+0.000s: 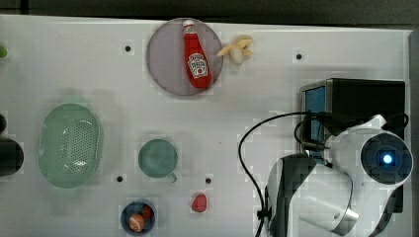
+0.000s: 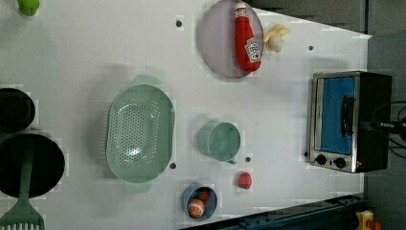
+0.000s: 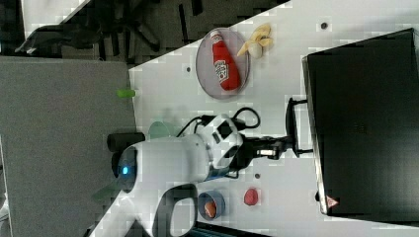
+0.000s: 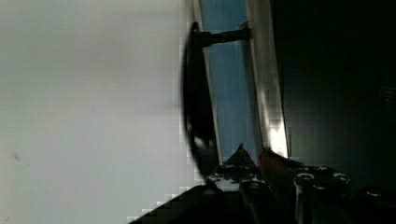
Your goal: Flap open oven.
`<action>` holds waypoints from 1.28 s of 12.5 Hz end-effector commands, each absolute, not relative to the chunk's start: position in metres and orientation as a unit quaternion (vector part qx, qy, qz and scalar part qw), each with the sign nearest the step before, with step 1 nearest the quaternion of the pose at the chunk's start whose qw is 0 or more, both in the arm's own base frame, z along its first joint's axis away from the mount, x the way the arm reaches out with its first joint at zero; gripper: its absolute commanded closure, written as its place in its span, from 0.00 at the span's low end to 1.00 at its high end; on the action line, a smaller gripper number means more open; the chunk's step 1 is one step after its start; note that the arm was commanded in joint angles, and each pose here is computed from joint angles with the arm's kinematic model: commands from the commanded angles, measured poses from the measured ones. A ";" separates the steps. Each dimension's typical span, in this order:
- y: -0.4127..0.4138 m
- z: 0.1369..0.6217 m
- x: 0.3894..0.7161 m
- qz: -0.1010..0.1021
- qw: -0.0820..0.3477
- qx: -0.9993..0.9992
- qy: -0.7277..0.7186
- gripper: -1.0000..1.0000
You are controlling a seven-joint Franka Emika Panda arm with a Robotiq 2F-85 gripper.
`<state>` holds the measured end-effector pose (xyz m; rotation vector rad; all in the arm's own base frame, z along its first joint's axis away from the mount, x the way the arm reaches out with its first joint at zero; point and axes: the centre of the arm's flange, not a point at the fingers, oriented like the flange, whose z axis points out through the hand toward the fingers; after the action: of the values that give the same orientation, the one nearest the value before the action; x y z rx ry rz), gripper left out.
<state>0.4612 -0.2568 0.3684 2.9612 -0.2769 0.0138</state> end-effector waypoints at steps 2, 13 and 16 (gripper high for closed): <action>-0.252 0.350 0.475 0.013 0.097 0.994 -0.041 0.83; -0.187 0.290 0.495 -0.022 0.113 0.993 -0.023 0.83; -0.149 0.271 0.502 -0.032 0.155 0.987 -0.019 0.83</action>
<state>0.4895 -0.2017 0.2895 2.8292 -0.0577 -0.0993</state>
